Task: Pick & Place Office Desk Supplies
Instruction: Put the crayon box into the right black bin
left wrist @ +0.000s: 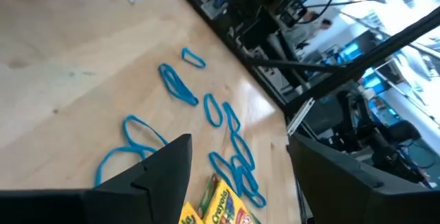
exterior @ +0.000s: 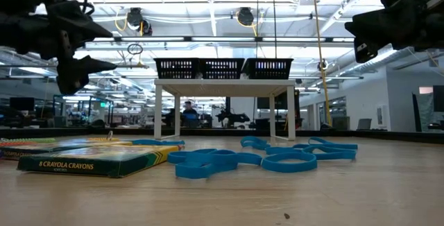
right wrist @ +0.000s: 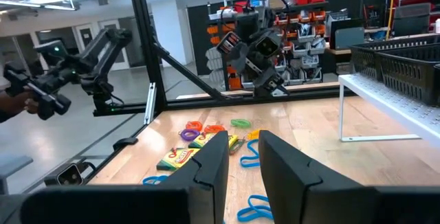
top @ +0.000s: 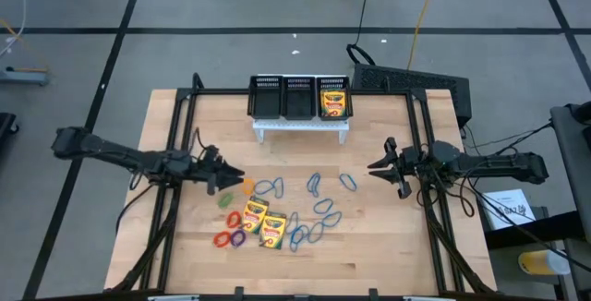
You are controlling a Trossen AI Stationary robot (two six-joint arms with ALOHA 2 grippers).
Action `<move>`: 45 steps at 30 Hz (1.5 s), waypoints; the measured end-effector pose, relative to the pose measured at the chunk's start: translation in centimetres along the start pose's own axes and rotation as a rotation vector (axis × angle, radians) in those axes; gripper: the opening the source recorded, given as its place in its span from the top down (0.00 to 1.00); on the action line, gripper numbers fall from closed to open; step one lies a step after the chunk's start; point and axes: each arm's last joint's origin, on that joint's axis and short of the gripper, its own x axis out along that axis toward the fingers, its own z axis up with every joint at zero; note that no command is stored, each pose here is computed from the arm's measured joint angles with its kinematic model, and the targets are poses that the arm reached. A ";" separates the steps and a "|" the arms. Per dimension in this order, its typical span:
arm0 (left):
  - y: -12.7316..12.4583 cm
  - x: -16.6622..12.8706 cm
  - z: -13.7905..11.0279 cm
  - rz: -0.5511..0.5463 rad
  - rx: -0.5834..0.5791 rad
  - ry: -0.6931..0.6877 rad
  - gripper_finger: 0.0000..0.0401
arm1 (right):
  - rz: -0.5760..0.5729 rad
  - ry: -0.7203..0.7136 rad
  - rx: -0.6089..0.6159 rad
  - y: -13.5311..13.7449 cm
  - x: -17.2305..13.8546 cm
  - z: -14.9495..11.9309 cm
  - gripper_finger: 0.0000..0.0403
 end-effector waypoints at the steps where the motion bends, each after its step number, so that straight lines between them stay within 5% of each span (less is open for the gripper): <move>1: -0.3 0.3 0.1 0.006 -0.019 0.008 0.37 | 0.000 0.000 0.000 0.0 0.0 0.0 0.82; 5: -2.1 2.1 0.8 0.008 -0.046 0.079 0.39 | 0.000 0.000 0.000 0.0 0.0 0.0 0.82; 14: -5.2 7.7 1.9 0.017 0.160 0.311 0.41 | 0.000 0.000 0.000 0.0 0.0 0.0 0.82; 19: -4.6 10.2 0.7 0.063 0.252 0.463 0.41 | 0.000 0.000 0.000 0.0 0.0 0.0 0.82; 25: -2.6 10.6 -1.5 0.142 0.122 0.702 0.41 | 0.000 0.000 0.000 0.0 0.0 0.0 0.82; 30: -1.2 9.8 -1.9 0.377 0.034 0.711 0.41 | 0.000 0.000 0.000 0.0 0.0 0.0 0.82; 37: -0.3 9.4 -1.7 0.526 0.062 0.656 0.41 | 0.000 0.000 0.000 0.0 0.0 0.0 0.82; 45: -0.2 9.6 -1.3 0.468 0.225 0.655 0.41 | 0.000 0.000 0.000 0.0 0.0 0.0 0.82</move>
